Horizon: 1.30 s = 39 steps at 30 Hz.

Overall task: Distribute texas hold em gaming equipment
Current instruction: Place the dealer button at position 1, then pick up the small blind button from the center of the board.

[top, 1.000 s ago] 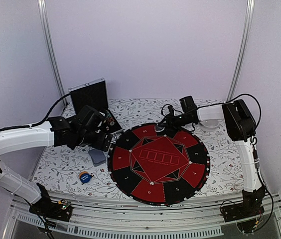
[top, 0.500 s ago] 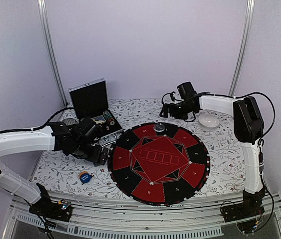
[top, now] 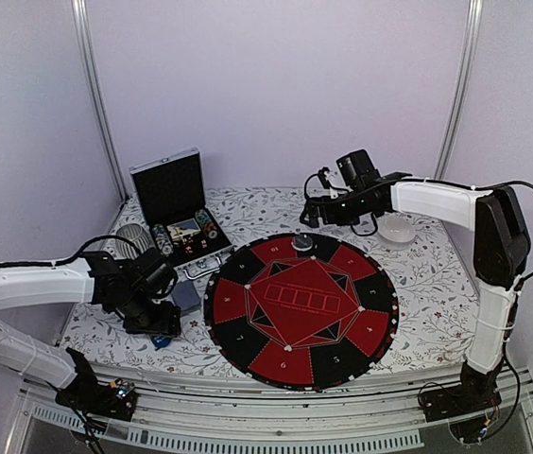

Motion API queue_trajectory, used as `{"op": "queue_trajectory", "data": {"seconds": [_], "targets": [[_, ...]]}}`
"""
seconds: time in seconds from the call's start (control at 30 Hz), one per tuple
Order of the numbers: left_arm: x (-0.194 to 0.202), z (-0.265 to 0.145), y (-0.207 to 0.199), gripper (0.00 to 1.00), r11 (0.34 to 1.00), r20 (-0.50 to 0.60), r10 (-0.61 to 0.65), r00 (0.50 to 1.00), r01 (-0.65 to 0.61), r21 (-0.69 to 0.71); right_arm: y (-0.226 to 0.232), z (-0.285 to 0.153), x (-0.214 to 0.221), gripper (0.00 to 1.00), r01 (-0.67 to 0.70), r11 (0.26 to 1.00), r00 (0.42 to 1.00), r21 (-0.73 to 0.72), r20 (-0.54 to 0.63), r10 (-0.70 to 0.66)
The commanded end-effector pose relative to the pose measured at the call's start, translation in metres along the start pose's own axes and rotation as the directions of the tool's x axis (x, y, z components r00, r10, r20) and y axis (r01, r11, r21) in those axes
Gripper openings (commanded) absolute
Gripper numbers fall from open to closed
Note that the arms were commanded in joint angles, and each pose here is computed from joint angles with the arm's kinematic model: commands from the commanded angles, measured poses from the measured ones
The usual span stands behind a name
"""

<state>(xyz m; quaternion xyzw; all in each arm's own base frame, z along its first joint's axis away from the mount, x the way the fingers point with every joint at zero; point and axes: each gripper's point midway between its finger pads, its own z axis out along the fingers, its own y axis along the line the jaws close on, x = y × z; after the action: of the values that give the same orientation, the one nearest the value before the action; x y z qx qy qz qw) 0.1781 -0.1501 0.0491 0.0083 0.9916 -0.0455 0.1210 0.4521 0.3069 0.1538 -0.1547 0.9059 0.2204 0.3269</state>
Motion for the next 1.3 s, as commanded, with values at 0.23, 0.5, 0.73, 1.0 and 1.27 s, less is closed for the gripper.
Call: {"op": "queue_trajectory", "data": {"seconds": [0.23, 0.5, 0.73, 1.0, 1.27], "targets": [[-0.014, 0.020, 0.011, 0.74, 0.999, -0.009, -0.010, 1.000, 0.010, -0.045, -0.010, 0.002, 0.016, 0.99, 0.016, 1.000, 1.000, 0.018, -0.027, -0.016], [-0.004, 0.029, 0.015, 0.71, 0.998, -0.049, -0.007, 0.999, 0.004, -0.060, -0.009, 0.004, 0.021, 0.99, 0.017, 1.000, 0.999, 0.008, -0.041, -0.016], [-0.002, 0.028, 0.016, 0.66, 0.998, -0.046, -0.017, 0.999, 0.014, -0.068, -0.007, 0.004, 0.021, 0.99, 0.018, 1.000, 0.999, -0.004, -0.043, -0.018], [0.000, 0.026, 0.014, 0.65, 0.997, -0.037, -0.002, 0.999, -0.001, -0.084, -0.006, 0.005, 0.021, 0.99, 0.020, 1.000, 0.999, -0.010, -0.044, -0.021], [-0.002, 0.023, 0.010, 0.68, 0.991, -0.032, 0.049, 0.998, -0.052, -0.127, -0.005, 0.007, 0.022, 0.99, 0.021, 1.000, 0.999, -0.021, -0.049, -0.022]]}}
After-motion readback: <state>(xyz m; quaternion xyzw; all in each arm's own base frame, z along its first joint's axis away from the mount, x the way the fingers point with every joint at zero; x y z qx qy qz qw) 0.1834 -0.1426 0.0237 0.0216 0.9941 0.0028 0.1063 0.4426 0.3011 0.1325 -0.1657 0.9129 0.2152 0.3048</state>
